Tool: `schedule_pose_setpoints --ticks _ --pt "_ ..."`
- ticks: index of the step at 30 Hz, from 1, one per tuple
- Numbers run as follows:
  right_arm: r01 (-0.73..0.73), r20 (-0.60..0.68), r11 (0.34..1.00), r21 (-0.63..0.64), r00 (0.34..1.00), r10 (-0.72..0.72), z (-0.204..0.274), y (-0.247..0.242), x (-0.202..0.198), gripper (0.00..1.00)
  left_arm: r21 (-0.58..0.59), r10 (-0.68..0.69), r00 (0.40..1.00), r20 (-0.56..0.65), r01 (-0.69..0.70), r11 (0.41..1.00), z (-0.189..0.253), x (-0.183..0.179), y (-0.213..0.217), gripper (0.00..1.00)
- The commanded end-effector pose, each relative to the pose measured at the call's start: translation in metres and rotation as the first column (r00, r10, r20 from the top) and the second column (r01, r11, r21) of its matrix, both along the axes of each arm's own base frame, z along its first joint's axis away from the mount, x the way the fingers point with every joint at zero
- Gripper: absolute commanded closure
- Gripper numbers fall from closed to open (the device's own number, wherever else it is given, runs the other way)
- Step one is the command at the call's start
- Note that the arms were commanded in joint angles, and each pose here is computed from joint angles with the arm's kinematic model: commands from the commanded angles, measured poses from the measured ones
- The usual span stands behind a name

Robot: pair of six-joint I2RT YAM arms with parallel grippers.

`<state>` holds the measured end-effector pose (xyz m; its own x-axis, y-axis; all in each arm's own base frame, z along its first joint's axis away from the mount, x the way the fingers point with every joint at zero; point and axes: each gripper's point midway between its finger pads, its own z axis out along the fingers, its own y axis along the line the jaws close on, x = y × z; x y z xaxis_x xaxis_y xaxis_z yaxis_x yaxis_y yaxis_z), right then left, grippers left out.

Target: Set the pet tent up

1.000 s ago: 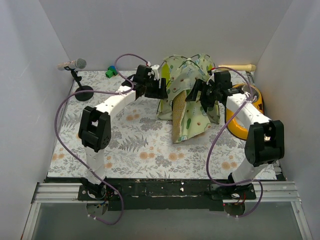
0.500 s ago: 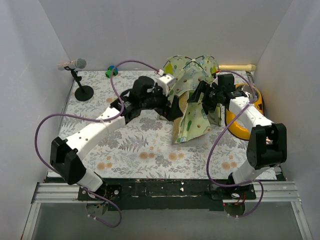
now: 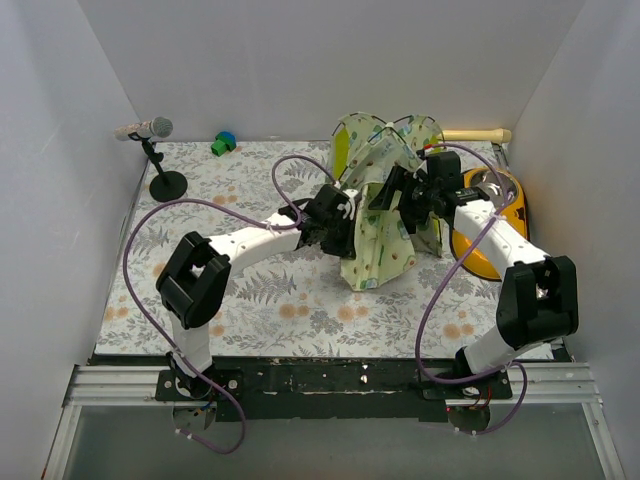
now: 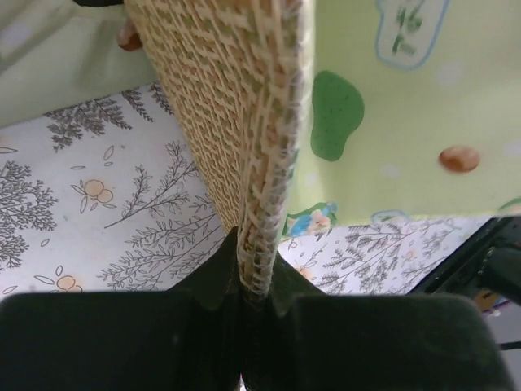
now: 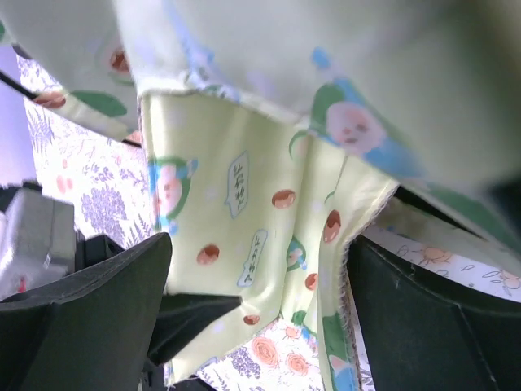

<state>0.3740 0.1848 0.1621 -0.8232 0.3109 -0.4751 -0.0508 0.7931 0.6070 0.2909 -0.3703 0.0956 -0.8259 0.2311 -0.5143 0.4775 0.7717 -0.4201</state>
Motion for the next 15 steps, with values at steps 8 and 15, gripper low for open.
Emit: schedule_pose_setpoints --ticks 8,15 --pt "-0.239 0.087 0.958 -0.16 0.963 0.254 0.01 0.004 -0.051 0.05 -0.268 0.273 0.959 -0.071 -0.282 0.921 0.076 0.082 0.013 1.0" --pt "-0.446 -0.022 0.882 -0.154 0.894 0.448 0.011 0.005 -0.103 0.05 -0.32 0.285 0.949 -0.137 -0.315 0.894 0.086 0.076 0.011 1.0"
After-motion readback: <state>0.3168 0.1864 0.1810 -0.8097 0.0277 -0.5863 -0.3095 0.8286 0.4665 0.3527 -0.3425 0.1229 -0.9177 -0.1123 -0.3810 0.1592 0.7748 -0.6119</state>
